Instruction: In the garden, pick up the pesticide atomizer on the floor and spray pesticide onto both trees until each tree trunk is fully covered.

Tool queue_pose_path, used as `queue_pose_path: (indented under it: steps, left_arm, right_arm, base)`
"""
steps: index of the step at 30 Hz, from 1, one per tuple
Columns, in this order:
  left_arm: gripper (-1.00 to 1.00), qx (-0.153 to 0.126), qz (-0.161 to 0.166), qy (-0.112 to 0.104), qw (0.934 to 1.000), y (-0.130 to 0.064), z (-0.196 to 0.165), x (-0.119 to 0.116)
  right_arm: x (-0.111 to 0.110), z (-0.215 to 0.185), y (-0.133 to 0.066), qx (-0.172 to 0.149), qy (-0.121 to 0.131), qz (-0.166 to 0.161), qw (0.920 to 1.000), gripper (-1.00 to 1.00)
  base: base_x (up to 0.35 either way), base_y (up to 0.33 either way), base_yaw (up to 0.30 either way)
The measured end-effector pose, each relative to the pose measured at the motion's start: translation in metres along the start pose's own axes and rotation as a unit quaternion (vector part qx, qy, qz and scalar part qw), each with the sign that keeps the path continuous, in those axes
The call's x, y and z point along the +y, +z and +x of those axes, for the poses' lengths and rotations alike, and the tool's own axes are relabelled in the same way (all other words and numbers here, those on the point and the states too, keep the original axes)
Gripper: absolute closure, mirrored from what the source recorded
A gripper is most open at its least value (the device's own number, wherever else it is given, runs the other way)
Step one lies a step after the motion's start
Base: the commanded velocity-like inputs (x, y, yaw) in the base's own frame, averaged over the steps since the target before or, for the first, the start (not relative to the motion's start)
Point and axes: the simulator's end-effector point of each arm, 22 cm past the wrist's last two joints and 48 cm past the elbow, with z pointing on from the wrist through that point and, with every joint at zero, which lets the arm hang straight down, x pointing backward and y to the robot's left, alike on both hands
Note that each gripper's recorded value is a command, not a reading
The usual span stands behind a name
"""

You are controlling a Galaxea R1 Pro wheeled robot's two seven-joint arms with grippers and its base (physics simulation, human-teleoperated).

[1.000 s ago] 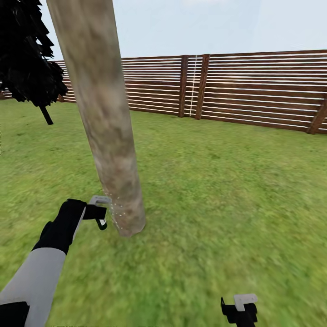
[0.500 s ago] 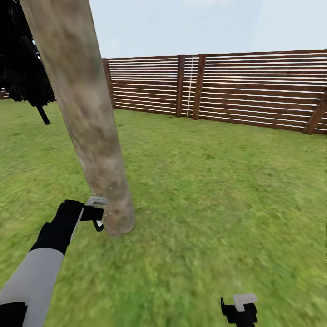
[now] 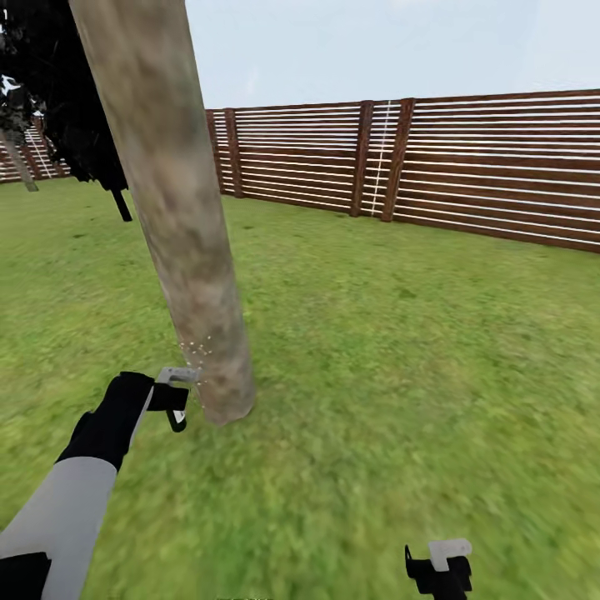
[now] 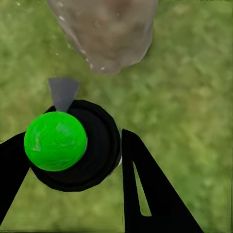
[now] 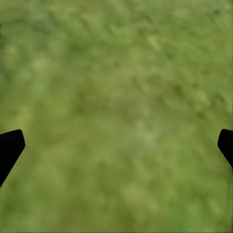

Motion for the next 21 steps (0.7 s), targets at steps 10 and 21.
queue_pose_path:
  steps: [10,21]
  left_arm:
    - [1.0,-0.005,0.005,-0.024,0.9997,0.0,-0.001,0.003]
    - [1.0,0.031,0.018,-0.026,0.999,0.015,0.033,-0.01]
  right_arm:
    - [0.0,0.0,0.0,0.0,0.0,0.0,1.0,-1.0]
    - [0.0,0.0,0.0,0.0,0.0,0.0,1.0,-1.0]
  base:
    - [0.093,-0.273,0.085]
    - [0.081,-0.273,0.127]
